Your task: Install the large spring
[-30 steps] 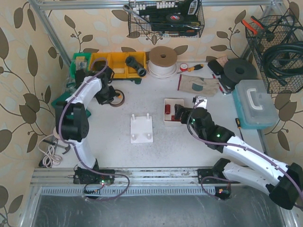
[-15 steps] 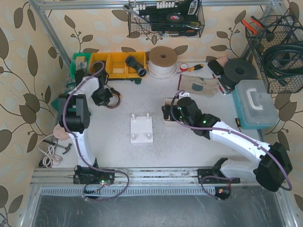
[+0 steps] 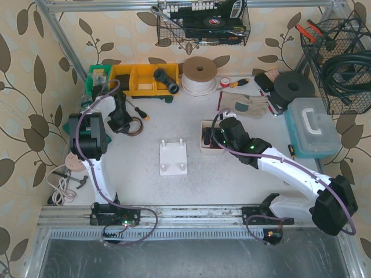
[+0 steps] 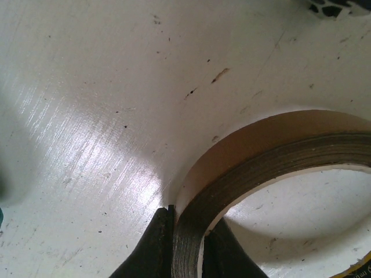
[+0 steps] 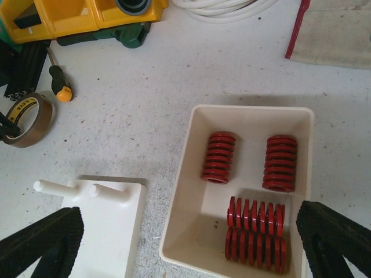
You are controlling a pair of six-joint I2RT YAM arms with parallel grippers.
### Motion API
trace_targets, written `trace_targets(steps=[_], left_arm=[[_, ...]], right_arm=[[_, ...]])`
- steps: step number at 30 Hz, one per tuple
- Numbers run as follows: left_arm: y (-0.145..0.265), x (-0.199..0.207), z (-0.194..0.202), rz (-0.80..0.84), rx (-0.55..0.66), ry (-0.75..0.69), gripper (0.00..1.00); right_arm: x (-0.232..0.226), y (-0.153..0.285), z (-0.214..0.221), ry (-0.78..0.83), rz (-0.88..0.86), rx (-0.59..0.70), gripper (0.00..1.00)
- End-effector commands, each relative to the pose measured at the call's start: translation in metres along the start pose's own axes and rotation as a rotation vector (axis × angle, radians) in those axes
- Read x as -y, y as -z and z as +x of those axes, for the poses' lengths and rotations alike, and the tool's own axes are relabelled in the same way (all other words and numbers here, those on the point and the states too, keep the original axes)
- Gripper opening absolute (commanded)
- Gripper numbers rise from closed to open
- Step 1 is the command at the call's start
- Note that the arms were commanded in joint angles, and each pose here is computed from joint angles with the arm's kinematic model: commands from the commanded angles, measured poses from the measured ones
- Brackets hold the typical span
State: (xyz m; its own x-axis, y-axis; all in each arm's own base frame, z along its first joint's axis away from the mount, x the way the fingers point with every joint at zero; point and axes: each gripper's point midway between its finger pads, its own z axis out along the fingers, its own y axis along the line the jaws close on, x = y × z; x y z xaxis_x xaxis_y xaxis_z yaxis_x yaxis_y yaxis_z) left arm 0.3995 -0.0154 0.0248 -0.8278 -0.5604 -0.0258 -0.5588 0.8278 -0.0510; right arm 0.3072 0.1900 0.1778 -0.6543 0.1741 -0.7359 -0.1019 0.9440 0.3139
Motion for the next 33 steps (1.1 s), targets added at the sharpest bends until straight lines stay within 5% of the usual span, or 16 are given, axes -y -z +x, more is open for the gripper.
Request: trace_targets(steps=[1,7,9,15,19,33], left_arm=[[0.022,0.007,0.002,0.041,-0.007,-0.015,0.18],[0.046,0.005,0.011,0.070,0.006,0.005,0.65],[0.059,0.004,0.014,0.084,0.019,0.011,0.72],[0.099,0.003,0.048,0.218,0.087,0.011,0.75],[0.130,0.017,0.098,0.289,0.261,-0.132,0.75],[0.141,0.029,0.219,0.554,0.428,-0.306,0.73]], right_arm=[[-0.003,0.002,-0.004,-0.022,-0.014,-0.004,1.00],[-0.002,0.005,-0.003,-0.031,-0.025,-0.002,1.00],[-0.002,0.006,-0.003,-0.037,-0.030,-0.002,1.00],[0.003,0.010,-0.001,-0.062,-0.032,0.000,1.00],[0.006,0.010,0.004,-0.081,-0.034,-0.020,1.00],[0.019,0.006,0.018,-0.119,0.045,-0.096,0.95]])
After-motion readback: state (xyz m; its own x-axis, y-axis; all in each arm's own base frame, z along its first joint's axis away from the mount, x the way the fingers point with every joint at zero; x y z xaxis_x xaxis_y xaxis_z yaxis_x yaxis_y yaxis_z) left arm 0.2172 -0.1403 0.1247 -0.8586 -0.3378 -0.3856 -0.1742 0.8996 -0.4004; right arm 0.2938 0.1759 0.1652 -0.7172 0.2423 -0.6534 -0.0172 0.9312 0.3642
